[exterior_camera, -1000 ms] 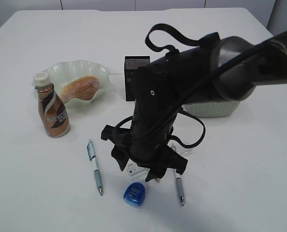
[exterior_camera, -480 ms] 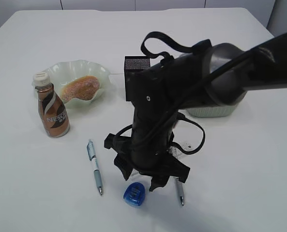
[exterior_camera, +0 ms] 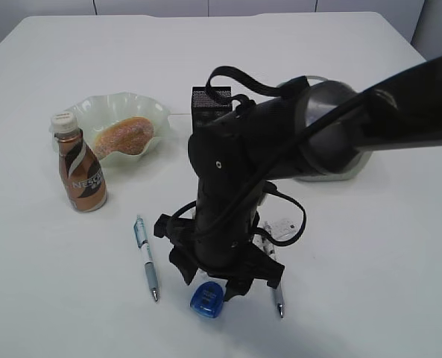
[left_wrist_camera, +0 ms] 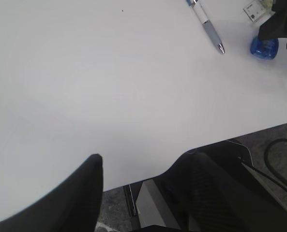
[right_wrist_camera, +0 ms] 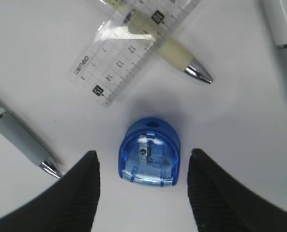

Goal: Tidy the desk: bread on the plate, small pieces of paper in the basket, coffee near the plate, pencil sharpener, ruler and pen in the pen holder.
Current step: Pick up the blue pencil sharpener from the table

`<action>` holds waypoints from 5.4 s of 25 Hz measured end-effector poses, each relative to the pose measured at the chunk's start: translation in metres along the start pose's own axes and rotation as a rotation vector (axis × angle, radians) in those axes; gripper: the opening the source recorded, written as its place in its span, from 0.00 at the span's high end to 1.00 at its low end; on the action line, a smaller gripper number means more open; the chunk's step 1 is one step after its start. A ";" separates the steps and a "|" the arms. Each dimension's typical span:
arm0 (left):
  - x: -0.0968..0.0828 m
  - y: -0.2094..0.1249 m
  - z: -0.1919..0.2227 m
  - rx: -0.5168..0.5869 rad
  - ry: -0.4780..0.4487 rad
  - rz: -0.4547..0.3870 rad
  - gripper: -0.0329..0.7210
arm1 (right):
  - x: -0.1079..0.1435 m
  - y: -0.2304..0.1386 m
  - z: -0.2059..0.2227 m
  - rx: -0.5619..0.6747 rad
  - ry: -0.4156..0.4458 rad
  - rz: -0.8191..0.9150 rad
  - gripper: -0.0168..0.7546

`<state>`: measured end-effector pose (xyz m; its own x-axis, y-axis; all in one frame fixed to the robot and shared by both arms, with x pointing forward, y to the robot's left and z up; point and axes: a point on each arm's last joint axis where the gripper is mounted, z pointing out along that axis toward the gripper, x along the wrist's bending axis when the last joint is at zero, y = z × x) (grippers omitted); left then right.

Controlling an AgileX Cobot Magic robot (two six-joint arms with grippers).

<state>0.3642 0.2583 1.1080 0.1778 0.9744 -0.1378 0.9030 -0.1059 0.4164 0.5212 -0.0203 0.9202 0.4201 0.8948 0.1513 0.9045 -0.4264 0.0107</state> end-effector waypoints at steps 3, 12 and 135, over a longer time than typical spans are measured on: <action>0.000 0.000 0.000 0.000 0.000 0.000 0.39 | 0.000 0.000 0.004 0.003 -0.008 0.000 0.39; 0.000 0.000 0.000 0.000 0.000 0.000 0.39 | 0.000 0.000 0.012 0.010 -0.022 0.003 0.39; 0.001 0.000 0.000 -0.001 0.009 0.003 0.39 | -0.003 0.004 0.022 0.098 -0.196 -0.603 0.55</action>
<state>0.3645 0.2591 1.1080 0.1770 0.9758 -0.1282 0.9020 -0.1088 0.4178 0.5251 -0.0220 0.8983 -0.1675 0.9852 -0.0371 0.9847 0.1654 -0.0543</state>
